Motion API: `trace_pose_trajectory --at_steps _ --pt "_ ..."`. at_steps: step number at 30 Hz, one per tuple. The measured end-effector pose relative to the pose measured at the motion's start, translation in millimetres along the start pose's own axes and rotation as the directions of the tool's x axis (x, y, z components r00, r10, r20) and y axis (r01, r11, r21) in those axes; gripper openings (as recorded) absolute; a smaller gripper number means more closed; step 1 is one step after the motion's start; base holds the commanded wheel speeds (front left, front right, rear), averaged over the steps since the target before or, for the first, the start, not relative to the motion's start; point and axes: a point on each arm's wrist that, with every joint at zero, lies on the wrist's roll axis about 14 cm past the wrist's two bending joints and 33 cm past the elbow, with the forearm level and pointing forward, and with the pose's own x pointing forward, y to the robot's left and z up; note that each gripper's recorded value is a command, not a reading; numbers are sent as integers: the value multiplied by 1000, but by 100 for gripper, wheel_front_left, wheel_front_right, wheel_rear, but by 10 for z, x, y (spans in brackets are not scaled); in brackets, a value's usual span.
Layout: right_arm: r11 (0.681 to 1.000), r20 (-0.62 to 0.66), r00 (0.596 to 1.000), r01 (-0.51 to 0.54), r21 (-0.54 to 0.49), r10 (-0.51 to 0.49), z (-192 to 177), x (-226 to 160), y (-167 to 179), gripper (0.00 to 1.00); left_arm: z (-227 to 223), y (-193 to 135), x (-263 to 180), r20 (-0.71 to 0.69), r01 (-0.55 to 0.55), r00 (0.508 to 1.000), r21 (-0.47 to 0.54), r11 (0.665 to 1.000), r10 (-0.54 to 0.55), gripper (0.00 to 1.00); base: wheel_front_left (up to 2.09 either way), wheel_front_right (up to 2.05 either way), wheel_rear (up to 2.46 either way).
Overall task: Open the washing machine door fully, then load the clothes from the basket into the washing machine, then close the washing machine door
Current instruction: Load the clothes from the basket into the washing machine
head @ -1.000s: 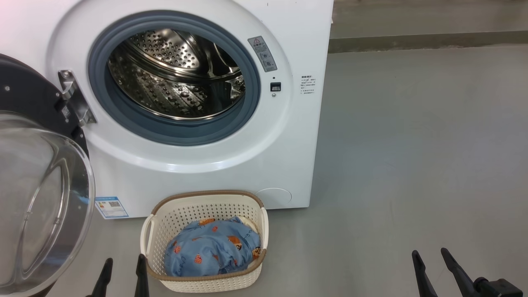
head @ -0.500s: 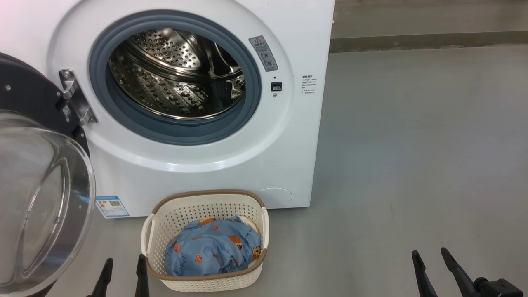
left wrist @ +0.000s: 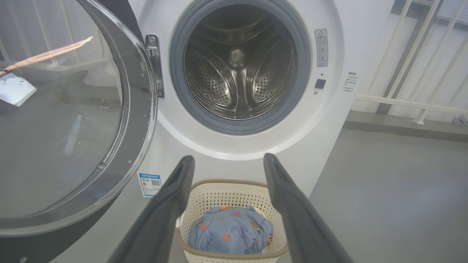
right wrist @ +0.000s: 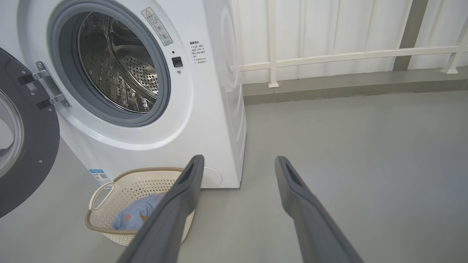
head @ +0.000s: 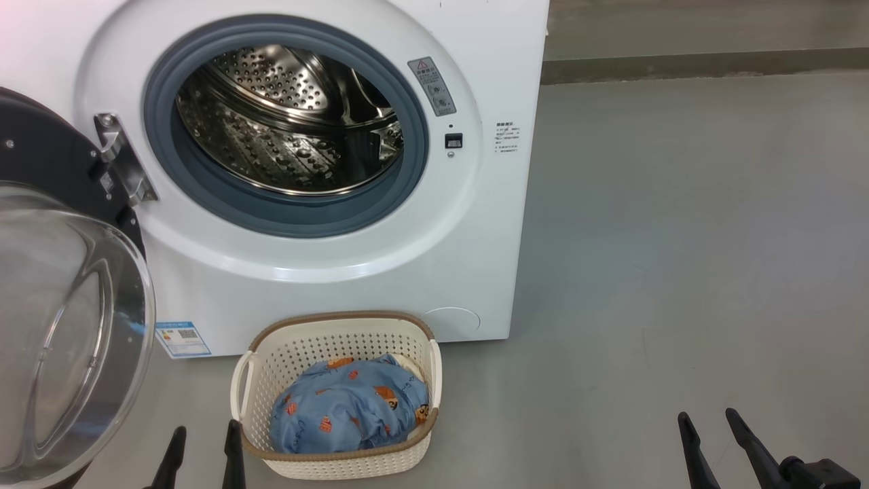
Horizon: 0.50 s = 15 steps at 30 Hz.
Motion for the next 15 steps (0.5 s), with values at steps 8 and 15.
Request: trace_pose_trajectory --at_steps 8,15 --pt "1000 -5 1000 1 0 -1 -16 4 -2 100 -36 6 0 -12 -2 1000 1 1000 2 100 46 -46 0" --pt "1000 -14 1000 2 1 -2 -41 11 -6 100 -65 14 5 -22 -3 1000 10 1000 3 100 132 -132 0"
